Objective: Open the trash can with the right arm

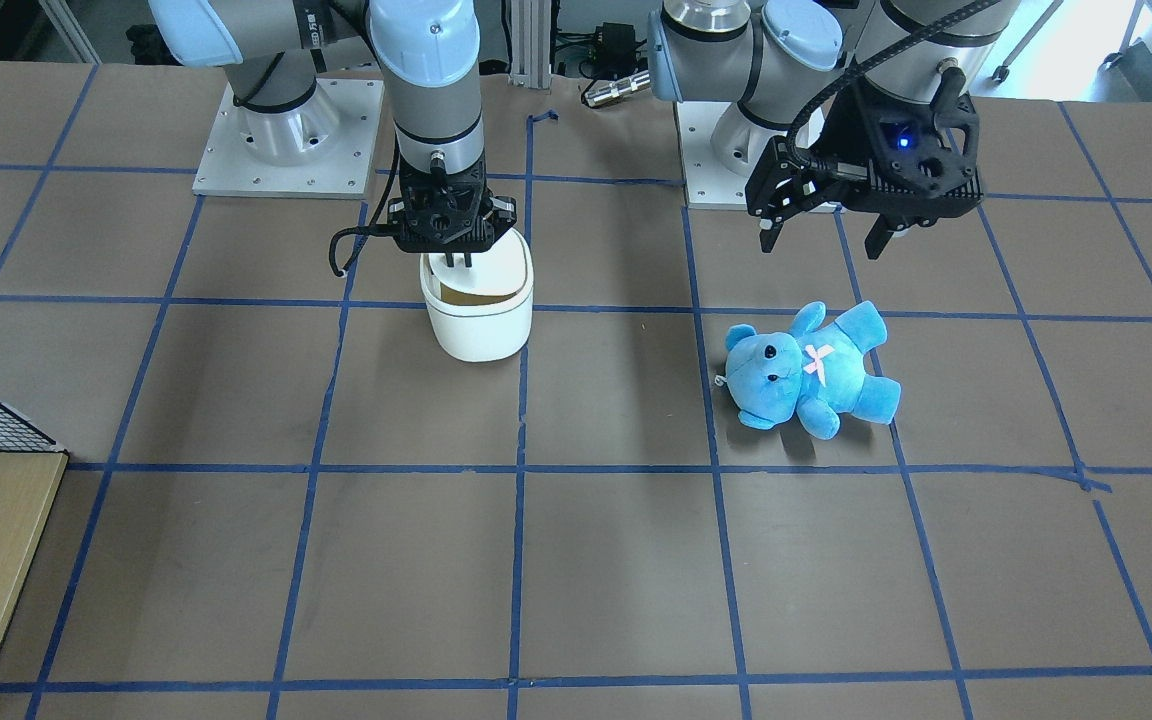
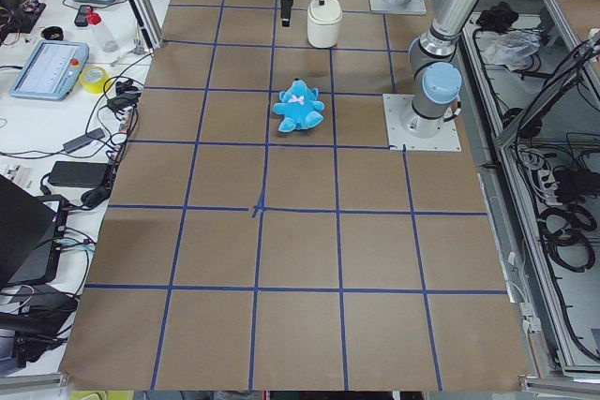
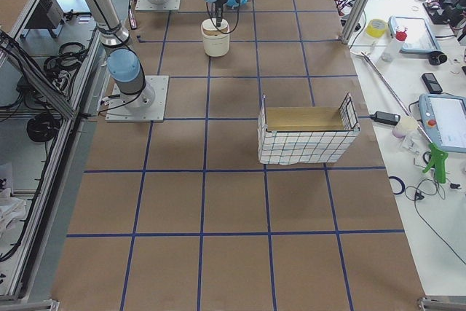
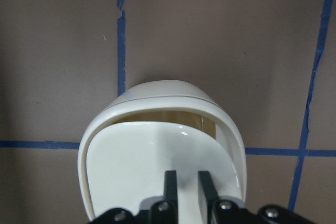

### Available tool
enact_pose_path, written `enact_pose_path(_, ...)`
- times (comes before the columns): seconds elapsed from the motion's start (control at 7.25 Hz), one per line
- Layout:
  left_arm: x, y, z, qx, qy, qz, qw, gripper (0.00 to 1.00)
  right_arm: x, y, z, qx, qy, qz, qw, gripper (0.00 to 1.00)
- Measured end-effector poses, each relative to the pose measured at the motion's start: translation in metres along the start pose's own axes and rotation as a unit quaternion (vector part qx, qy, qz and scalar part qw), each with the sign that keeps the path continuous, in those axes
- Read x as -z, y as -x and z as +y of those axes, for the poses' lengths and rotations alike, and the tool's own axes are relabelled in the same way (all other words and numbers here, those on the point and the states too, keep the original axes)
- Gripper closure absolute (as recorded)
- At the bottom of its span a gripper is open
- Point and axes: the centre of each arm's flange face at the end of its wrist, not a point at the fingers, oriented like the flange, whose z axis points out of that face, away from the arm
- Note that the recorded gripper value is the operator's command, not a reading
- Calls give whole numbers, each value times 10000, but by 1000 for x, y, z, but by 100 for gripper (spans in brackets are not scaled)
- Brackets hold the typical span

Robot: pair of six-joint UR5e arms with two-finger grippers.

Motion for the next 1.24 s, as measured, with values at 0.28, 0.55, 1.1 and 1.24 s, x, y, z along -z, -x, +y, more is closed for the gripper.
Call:
enact_pose_path(0.28,0,0,0,0,0,0,10000,0,59,-6,-16,-10,-99,58,9999,0)
enact_pose_path(0.55,0,0,0,0,0,-5,10000,0,128,-55,-50,-66,-269,153,9995,0)
enact_pose_path(1.1,0,0,0,0,0,-5,10000,0,187,-138,-85,-129,-603,130,9980,0)
enact_pose_path(1.24,0,0,0,0,0,-6,10000,0,190,-141,-85,-110,-641,123,9978,0)
